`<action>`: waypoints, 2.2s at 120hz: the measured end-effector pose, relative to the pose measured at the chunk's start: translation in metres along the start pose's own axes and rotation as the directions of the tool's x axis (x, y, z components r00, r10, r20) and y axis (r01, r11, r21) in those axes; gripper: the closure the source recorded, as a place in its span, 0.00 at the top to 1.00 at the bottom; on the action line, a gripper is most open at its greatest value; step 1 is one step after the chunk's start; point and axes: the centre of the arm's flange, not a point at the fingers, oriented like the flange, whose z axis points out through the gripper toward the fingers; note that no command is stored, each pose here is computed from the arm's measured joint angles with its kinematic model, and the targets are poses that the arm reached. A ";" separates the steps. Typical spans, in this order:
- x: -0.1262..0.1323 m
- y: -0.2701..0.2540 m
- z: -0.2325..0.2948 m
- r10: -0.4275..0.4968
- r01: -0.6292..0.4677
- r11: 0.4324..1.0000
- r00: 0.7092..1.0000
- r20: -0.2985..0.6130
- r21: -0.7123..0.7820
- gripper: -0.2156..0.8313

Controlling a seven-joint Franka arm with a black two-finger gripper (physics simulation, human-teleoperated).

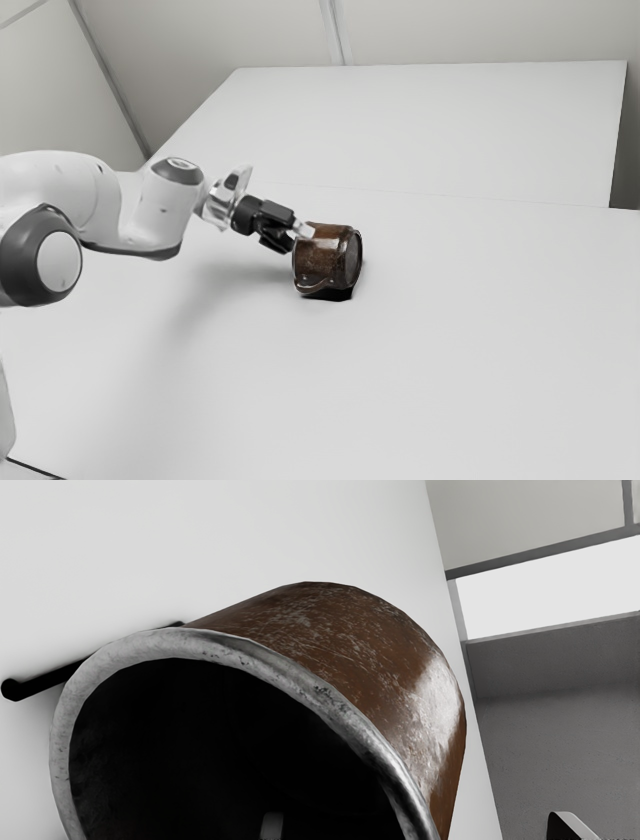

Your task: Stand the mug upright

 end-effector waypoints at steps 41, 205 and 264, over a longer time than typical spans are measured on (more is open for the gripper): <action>0.002 0.008 0.013 0.033 -0.033 0.998 0.999 0.007 -0.059 0.25; -0.099 0.145 0.051 0.200 -0.672 0.485 0.708 0.677 0.560 0.06; -0.123 0.124 0.053 0.165 -0.662 0.448 0.721 0.673 0.601 0.06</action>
